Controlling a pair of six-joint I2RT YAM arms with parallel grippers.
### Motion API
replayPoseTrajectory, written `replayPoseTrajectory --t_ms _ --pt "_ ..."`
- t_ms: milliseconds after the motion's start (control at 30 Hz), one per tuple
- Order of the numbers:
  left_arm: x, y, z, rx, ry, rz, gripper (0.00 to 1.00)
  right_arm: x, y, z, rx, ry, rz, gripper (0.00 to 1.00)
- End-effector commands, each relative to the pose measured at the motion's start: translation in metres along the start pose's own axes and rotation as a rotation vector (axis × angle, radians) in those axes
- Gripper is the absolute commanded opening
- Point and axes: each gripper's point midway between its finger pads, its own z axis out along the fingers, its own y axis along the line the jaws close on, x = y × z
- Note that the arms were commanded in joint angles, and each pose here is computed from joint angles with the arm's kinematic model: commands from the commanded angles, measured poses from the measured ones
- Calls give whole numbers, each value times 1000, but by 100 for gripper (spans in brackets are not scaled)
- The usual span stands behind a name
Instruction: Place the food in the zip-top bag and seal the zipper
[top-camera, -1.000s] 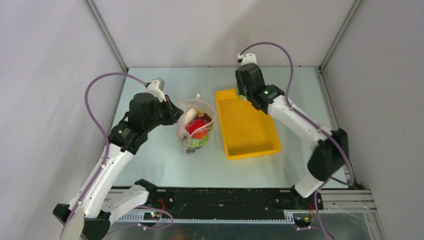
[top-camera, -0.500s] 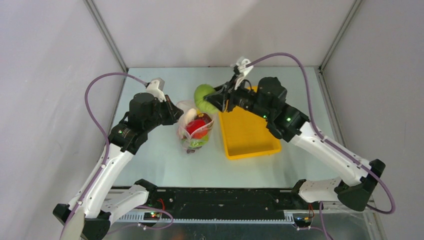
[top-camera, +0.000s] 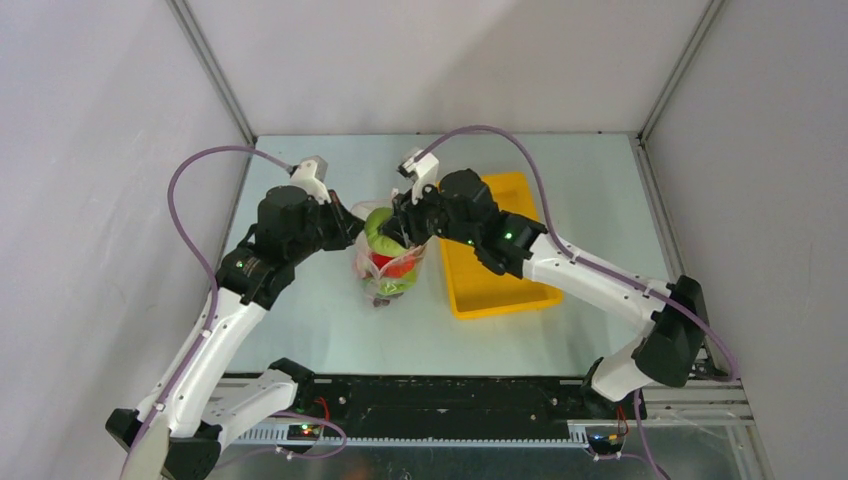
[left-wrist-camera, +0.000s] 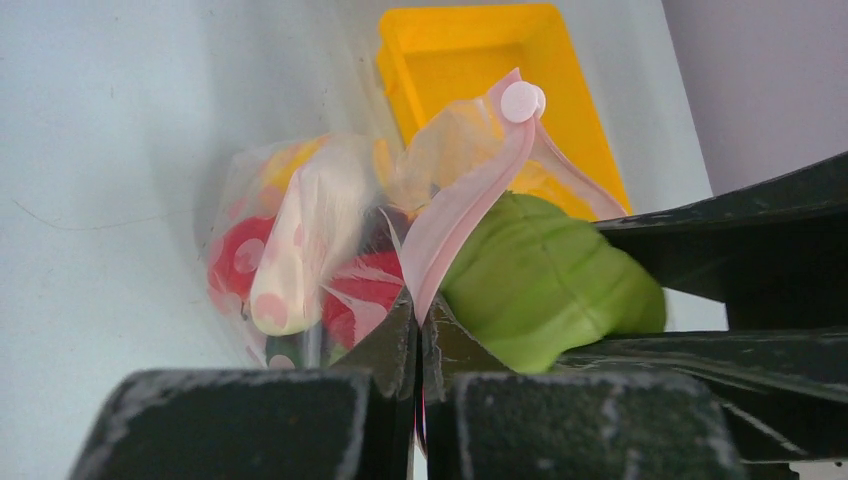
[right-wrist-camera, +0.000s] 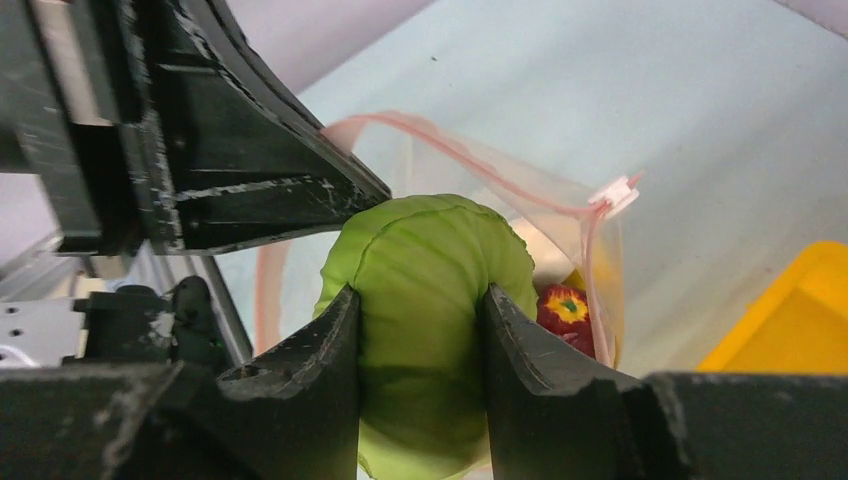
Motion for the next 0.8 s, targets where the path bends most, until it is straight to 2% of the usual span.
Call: replayPoseTrajectory --t_ms 0,200,400,533,600,633,733,767 --pt "-13 -6 -8 29 -58 -6 0 -10 8 7 68 -8 -85 24" --pt "-15 -8 -11 40 -70 -8 0 7 -19 26 323 78 -219 37" --pt "-16 -9 -13 43 -77 -7 0 24 -32 37 468 146 -288 41" --pt "-16 -12 -14 62 -77 -6 0 24 -45 42 562 136 -267 55" --pt "-16 -12 -14 65 -78 -6 0 20 -49 43 601 125 -252 65" --pt "-16 -13 -14 66 -78 -5 0 18 -49 44 605 120 -245 74" --pt "-17 -12 -15 64 -83 -5 0 11 -45 42 586 107 -245 86" --pt "-17 -12 -15 63 -83 -5 0 4 -42 39 575 92 -242 93"
